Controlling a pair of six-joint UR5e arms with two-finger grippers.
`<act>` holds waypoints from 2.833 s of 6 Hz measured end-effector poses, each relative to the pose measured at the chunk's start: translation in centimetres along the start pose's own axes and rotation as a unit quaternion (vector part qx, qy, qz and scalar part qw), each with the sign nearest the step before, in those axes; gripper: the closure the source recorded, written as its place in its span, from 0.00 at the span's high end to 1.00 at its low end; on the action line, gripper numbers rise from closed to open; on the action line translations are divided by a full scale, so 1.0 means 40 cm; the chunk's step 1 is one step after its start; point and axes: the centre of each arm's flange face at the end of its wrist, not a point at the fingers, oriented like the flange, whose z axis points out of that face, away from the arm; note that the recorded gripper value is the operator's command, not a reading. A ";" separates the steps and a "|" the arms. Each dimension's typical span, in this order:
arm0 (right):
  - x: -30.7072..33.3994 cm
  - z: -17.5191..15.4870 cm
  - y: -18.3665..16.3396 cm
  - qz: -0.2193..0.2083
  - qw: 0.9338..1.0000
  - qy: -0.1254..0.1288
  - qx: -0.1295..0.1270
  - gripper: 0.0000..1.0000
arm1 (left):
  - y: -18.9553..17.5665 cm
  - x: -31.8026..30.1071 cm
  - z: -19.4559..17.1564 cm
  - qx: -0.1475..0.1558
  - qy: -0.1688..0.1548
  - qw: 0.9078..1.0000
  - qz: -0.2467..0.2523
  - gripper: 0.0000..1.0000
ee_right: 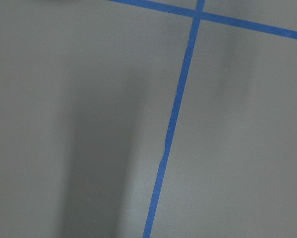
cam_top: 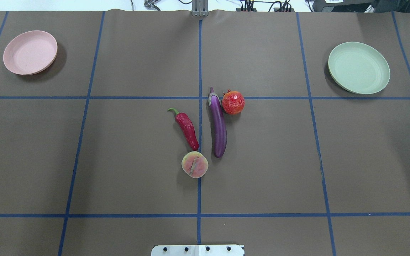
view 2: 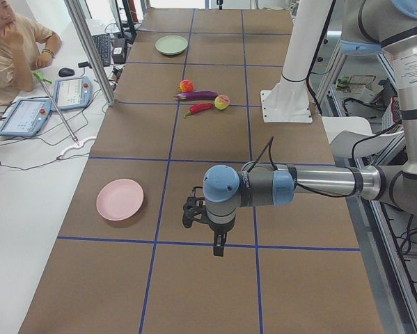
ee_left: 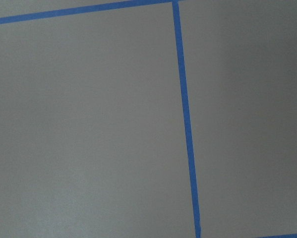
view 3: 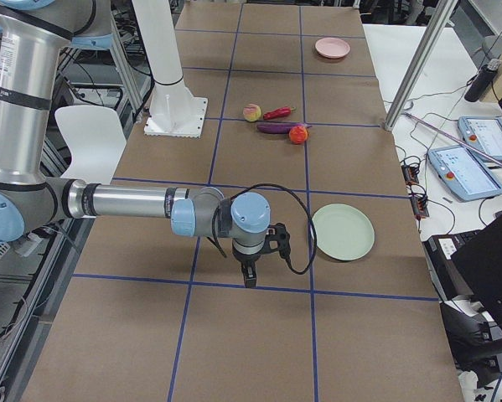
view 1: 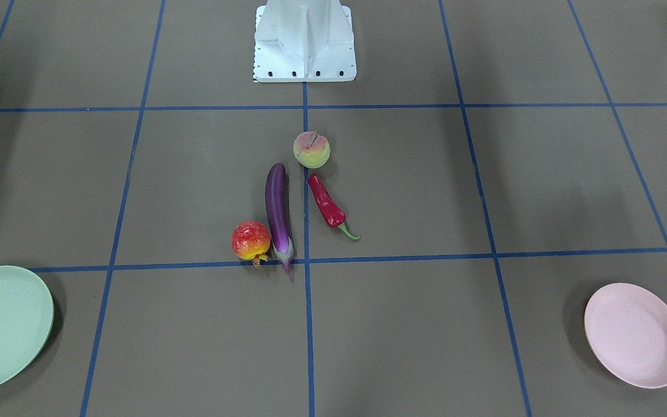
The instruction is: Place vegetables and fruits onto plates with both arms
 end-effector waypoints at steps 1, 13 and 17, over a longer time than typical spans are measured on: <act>-0.004 -0.004 -0.003 -0.002 1.000 0.000 0.002 1.00 | -0.004 0.005 -0.001 0.000 0.000 1.000 0.003 1.00; -0.639 0.004 -0.577 -0.250 0.957 -0.093 0.111 1.00 | -0.012 0.022 0.012 -0.005 0.013 1.000 0.009 1.00; -1.299 0.163 -0.659 -0.180 0.972 -0.059 0.140 1.00 | -0.011 0.027 0.019 -0.005 0.030 1.000 0.007 1.00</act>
